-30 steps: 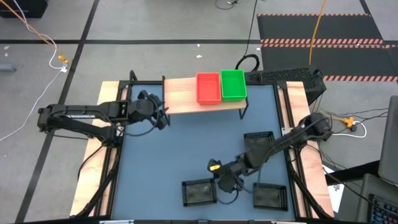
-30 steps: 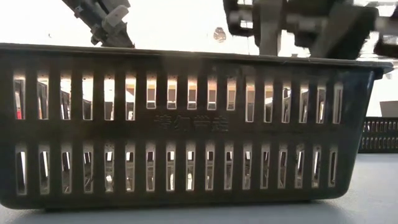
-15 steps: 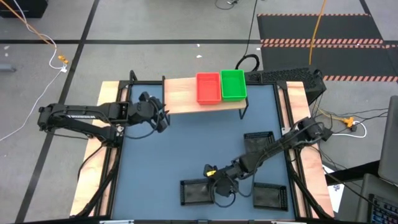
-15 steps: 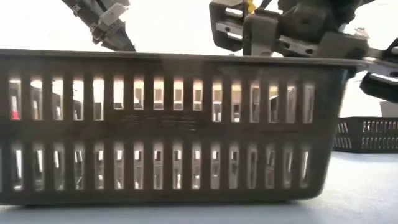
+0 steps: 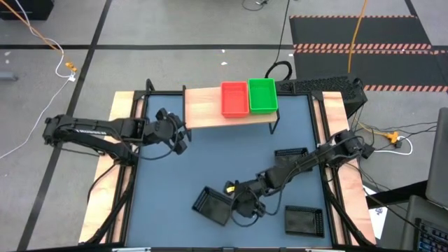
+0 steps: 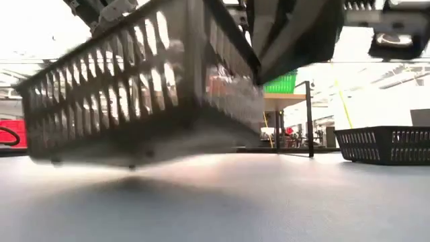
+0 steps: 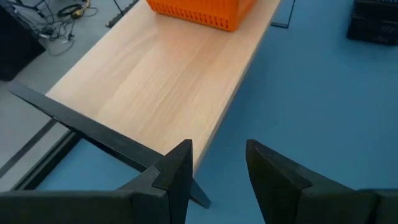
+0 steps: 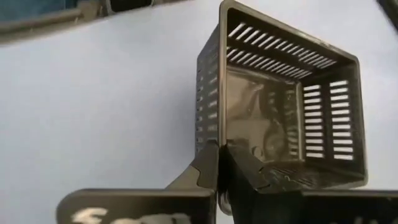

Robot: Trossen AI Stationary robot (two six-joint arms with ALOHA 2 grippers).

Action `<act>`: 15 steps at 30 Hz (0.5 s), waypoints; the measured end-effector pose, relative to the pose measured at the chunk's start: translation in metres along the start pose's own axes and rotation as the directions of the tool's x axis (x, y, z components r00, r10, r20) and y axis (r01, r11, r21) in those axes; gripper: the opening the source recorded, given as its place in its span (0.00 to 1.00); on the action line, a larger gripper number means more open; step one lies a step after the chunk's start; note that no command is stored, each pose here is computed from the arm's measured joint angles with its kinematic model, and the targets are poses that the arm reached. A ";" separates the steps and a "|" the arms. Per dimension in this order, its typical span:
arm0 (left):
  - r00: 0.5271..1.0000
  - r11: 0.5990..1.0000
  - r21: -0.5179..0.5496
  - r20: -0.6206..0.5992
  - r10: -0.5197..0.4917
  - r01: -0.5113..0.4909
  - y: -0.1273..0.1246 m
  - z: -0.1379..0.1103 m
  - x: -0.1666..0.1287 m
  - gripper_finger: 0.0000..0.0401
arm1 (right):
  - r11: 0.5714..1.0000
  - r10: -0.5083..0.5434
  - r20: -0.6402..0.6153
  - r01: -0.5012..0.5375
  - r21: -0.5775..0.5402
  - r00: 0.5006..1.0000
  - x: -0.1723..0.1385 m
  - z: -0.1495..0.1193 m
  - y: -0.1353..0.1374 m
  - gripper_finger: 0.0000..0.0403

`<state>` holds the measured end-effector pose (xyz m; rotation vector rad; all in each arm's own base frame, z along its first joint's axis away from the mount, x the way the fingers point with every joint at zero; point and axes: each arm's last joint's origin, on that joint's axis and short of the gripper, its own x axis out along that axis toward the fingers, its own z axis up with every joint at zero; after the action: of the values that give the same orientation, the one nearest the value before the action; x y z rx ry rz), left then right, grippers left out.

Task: Stack baskets on shelf by color
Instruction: Put the bottom left black bin on the shelf

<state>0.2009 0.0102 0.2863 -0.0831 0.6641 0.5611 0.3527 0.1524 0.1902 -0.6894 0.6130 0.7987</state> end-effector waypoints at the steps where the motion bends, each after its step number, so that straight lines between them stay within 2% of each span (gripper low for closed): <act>1: 1.000 1.000 0.002 0.002 -0.001 0.001 -0.001 0.000 0.000 0.38 | 1.000 -0.002 -0.002 0.002 0.018 1.000 -0.003 0.004 -0.004 0.01; 6: 0.994 0.995 -0.032 0.051 0.101 -0.099 -0.001 0.000 -0.004 0.38 | 0.987 -0.054 0.013 0.052 0.155 0.998 -0.031 0.020 -0.031 0.01; 10: 0.982 0.987 -0.050 0.104 0.155 -0.150 0.002 0.000 -0.016 0.38 | 0.950 -0.147 0.053 0.126 0.287 0.988 -0.059 0.033 -0.059 0.01; 12: 0.976 0.985 -0.067 0.141 0.165 -0.157 0.005 0.000 -0.025 0.38 | 0.925 -0.226 0.018 0.209 0.319 0.974 -0.071 0.038 -0.071 0.01; 15: 0.967 0.983 -0.090 0.189 0.172 -0.157 0.010 -0.001 -0.040 0.38 | 0.862 -0.396 -0.091 0.404 0.306 0.914 -0.087 0.043 -0.089 0.01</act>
<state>0.1692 -0.0003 0.3110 -0.0414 0.4603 0.7443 0.3858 0.1015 0.3073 -0.5026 0.5784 0.2906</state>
